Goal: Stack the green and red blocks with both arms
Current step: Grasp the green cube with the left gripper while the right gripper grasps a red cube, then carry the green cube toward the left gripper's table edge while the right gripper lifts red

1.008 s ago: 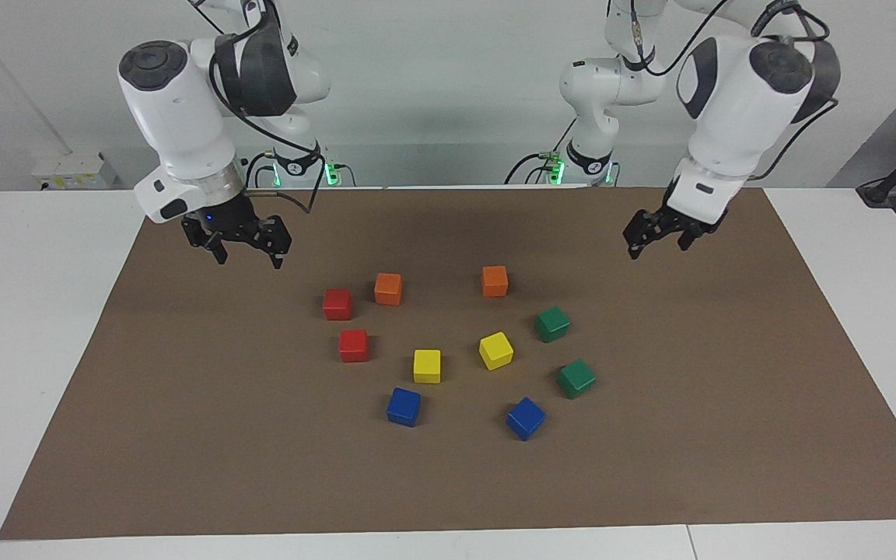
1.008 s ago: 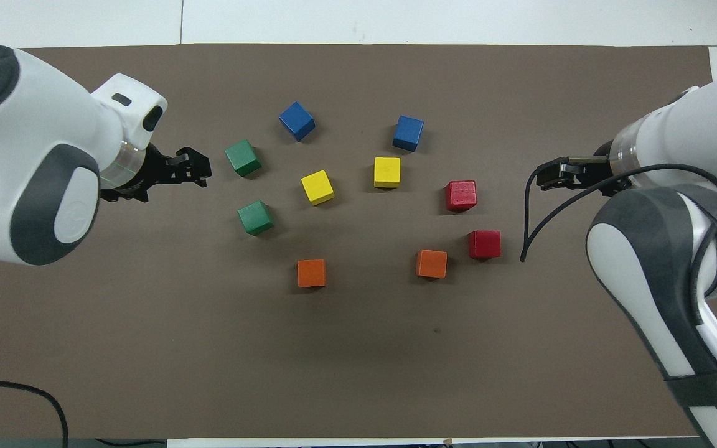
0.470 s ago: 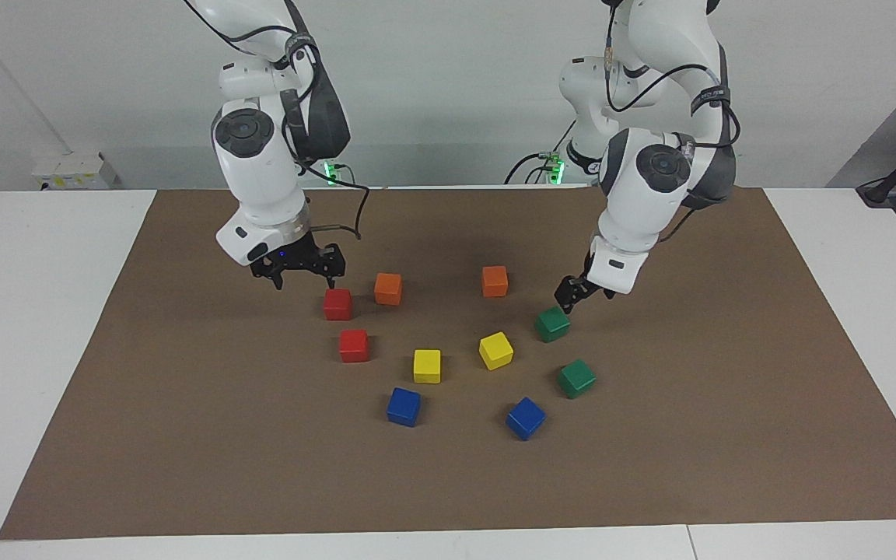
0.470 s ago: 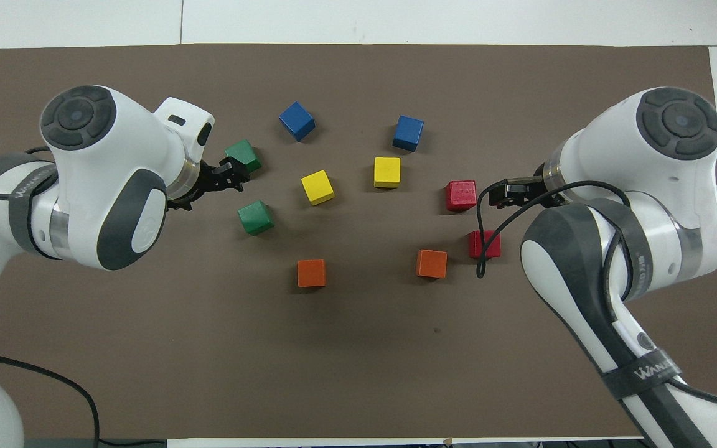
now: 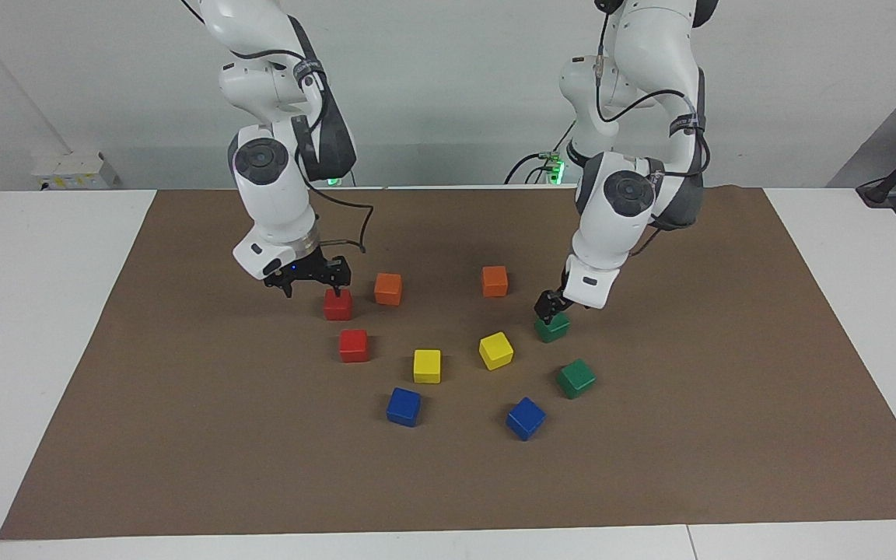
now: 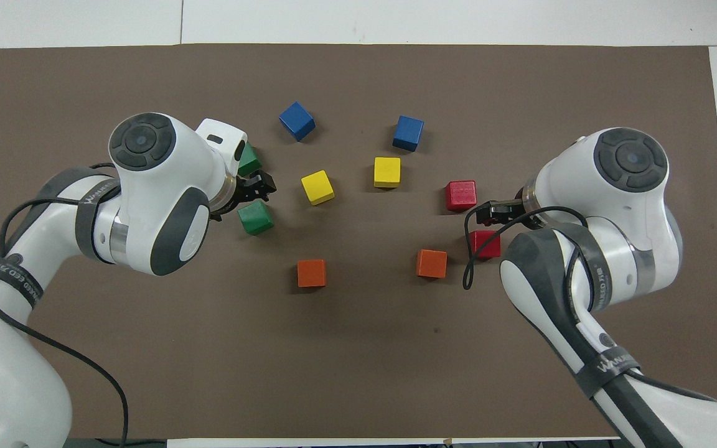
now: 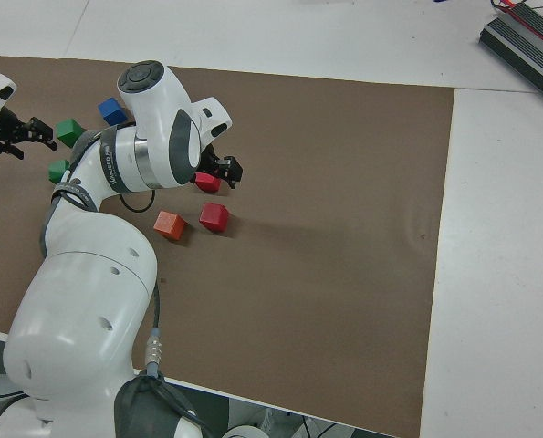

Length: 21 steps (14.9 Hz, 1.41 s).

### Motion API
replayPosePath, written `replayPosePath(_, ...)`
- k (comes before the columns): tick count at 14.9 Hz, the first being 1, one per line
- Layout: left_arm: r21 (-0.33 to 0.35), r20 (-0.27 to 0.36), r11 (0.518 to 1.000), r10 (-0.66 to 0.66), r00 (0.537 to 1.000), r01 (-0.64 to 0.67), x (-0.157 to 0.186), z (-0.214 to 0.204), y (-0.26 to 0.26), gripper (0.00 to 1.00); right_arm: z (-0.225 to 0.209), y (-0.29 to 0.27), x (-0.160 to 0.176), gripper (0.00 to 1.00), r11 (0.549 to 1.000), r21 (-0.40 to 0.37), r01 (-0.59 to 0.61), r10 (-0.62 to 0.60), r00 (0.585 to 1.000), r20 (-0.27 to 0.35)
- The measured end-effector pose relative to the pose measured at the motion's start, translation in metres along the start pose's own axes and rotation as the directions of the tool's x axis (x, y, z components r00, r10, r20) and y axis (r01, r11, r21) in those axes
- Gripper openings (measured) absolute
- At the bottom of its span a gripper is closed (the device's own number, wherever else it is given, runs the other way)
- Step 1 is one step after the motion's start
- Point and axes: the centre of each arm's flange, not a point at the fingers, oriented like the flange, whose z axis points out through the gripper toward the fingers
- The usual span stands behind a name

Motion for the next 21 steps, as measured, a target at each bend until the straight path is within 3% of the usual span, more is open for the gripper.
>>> replayPosePath(7, 0.017, 0.013, 1.000, -0.007, 1.000, 0.007, -0.004, 0.023, 0.005, 1.00, 0.024, -0.010, -0.012, 1.00, 1.000, -0.001, 0.016, -0.016, 1.000, 0.003)
replayPosePath(14, -0.004, -0.011, 0.997, -0.082, 0.997, 0.082, -0.005, 0.037, 0.000, 1.00, 0.040, -0.010, -0.012, 1.00, 1.000, 0.002, 0.010, -0.010, 1.000, -0.004)
replayPosePath(21, 0.000, -0.024, 0.997, -0.074, 0.997, 0.075, -0.003, 0.052, 0.000, 1.00, 0.056, -0.010, -0.012, 1.00, 1.000, 0.003, 0.008, -0.008, 1.000, -0.002)
